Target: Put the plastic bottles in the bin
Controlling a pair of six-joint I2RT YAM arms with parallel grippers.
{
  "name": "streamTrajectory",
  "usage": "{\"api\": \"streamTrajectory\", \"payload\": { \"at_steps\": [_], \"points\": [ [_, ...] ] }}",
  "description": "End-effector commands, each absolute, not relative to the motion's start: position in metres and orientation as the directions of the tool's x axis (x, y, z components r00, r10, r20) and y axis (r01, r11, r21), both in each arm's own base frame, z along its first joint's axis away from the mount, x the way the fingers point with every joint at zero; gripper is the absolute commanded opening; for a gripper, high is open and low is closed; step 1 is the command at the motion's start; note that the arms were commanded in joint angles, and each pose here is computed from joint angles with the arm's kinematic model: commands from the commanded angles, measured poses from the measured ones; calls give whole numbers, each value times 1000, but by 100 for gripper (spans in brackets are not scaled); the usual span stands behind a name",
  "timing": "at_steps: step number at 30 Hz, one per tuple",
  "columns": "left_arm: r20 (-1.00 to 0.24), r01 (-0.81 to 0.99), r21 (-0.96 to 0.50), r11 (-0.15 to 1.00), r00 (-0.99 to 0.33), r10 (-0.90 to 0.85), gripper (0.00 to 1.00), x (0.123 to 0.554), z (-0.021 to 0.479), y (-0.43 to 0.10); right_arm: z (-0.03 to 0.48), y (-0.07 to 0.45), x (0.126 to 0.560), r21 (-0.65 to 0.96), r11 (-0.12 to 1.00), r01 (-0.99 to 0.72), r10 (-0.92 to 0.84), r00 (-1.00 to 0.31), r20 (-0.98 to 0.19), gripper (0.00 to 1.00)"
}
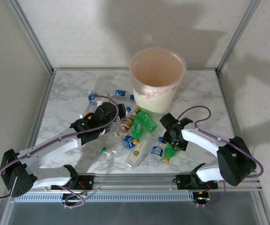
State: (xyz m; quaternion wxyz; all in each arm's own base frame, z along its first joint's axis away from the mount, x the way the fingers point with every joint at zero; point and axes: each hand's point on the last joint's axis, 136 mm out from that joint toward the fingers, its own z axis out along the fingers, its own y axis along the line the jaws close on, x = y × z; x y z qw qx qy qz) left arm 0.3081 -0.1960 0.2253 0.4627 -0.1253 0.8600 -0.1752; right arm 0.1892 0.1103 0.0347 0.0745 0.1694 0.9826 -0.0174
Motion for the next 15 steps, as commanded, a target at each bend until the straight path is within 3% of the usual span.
{"api": "streamTrajectory", "payload": {
  "at_steps": [1,15],
  "points": [
    [-750,-71,-452,889,-510,-422,76,315,240,-194,22,112,188,8,944,330,328,-936,-131,76],
    [-740,-99,-454,885,-511,-437,75,320,237,-190,0,99,189,-12,934,357,353,-928,-120,57]
  ]
}}
